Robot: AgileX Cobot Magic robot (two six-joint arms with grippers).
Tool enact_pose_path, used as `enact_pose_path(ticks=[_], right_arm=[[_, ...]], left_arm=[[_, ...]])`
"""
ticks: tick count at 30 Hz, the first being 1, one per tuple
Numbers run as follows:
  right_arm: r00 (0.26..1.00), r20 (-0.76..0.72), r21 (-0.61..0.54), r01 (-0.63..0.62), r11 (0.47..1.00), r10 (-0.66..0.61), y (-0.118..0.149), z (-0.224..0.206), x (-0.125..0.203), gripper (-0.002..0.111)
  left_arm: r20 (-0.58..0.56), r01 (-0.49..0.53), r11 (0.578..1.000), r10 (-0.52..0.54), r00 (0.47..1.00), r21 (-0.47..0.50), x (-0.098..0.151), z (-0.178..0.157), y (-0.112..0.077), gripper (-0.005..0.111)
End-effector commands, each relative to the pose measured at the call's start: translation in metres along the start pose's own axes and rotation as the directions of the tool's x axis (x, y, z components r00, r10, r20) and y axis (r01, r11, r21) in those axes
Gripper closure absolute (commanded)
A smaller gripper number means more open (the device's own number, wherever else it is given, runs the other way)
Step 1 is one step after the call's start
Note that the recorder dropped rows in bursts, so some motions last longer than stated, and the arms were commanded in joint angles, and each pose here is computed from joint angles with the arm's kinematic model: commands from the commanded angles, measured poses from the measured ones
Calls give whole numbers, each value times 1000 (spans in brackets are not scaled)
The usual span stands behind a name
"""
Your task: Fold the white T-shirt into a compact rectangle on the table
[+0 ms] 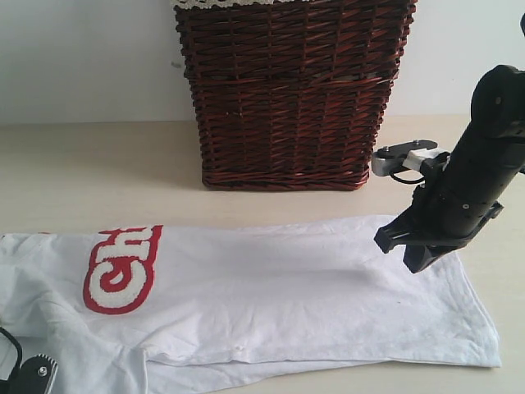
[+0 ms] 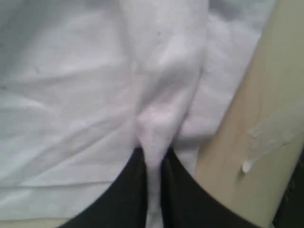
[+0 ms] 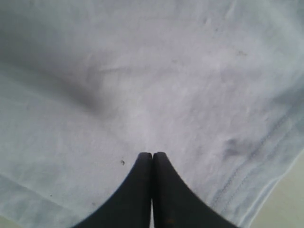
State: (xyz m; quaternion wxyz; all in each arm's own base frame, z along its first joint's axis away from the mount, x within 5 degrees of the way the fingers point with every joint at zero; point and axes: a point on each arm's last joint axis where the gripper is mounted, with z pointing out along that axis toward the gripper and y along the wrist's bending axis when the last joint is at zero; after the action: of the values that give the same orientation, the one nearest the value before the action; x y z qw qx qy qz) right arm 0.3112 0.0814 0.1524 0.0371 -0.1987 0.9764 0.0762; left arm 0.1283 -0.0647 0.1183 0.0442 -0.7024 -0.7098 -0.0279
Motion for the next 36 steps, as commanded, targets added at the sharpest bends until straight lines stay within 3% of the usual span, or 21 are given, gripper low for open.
enact_pose_path(ticks=[1,11,14,17,20,22,24,26,29,32,36], right_arm=[[1000,21,7,8,1000,-8,-1,-4,-2,108],[1000,24,6,6,1000,-7,-1,-4,-3,108],[1000,24,6,6,1000,-7,-1,-4,-3,108],[1000,24,6,6,1000,-7,-1,-4,-3,108],[1000,24,8,8,1000,-8,-1,-4,-3,108],[1000,27,9,8,1000,-8,-1,-4,-3,108],[1000,27,9,8,1000,-8,-1,-4,-3,108],[1000,29,8,7,1000,-7,-1,-4,-3,108],[999,32,9,7,1000,-7,-1,-4,-3,108],[999,37,11,7,1000,-7,-1,-4,-4,108],[999,45,14,6,1000,-7,-2,-4,-5,108]], left_arm=[[-34,5,999,-3,999,53,2,2,-5,104],[-64,56,991,-48,997,122,10,-33,-16,103],[-88,63,984,-49,995,164,14,-37,-22,81],[-97,65,982,-48,994,177,14,-37,-24,76],[-87,72,993,-64,994,96,14,-39,-16,76],[-32,201,980,-201,979,-5,9,-43,-6,76],[84,400,911,-393,916,-103,2,-51,9,76],[208,572,806,-540,815,-150,-5,-62,24,76],[355,719,683,-645,677,-131,-15,-73,42,87],[380,766,636,-688,618,-96,-19,-66,52,107],[267,826,562,-789,554,-52,-18,-45,66,106]])
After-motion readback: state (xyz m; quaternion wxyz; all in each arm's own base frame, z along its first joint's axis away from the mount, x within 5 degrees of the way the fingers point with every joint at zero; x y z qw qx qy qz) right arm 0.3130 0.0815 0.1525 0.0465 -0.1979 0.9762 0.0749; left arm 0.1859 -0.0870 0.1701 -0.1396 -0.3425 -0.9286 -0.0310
